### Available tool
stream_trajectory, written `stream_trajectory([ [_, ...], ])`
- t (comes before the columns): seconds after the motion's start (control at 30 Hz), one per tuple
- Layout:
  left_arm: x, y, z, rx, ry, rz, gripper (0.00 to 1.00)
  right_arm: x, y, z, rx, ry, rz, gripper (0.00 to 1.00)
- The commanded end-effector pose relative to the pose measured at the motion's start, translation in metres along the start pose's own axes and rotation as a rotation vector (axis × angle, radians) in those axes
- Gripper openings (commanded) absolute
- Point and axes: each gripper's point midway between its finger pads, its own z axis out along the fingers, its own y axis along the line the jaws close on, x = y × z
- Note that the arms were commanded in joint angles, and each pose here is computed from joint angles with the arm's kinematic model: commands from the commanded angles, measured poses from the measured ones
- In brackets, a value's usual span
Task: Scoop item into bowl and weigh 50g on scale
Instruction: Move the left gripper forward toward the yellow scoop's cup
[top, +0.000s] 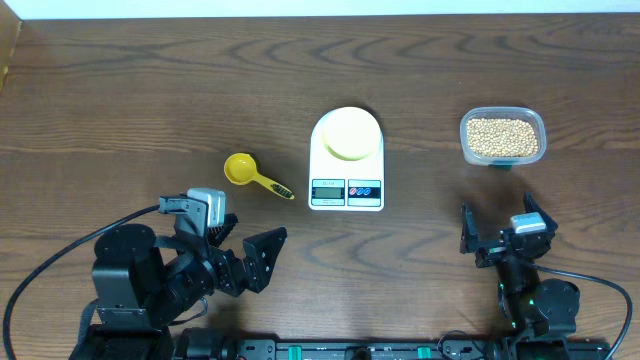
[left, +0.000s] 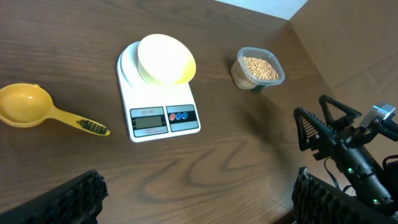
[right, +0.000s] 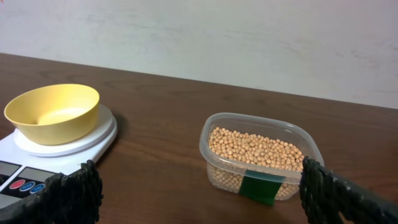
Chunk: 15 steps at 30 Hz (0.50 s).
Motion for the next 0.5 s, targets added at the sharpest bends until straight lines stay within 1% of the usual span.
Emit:
stream_trajectory([
  [0.0,-0.006,-0.002,-0.003,-0.001,-0.019,-0.008,0.98,0.001,0.001,0.000,-0.001,0.001,0.012,0.99],
  [0.2,-0.016,0.043,-0.009,-0.255,-0.097,-0.175,0.98,0.001,0.001,0.000,-0.001,0.001,0.012,0.99],
  [0.27,-0.017,0.050,-0.011,-0.298,-0.113,-0.193,0.96,0.001,0.001,0.000,-0.001,0.001,0.012,0.99],
  [0.47,-0.022,0.063,-0.018,-0.383,-0.148,-0.216,0.96,0.001,0.001,0.000,-0.001,0.001,0.012,0.99],
])
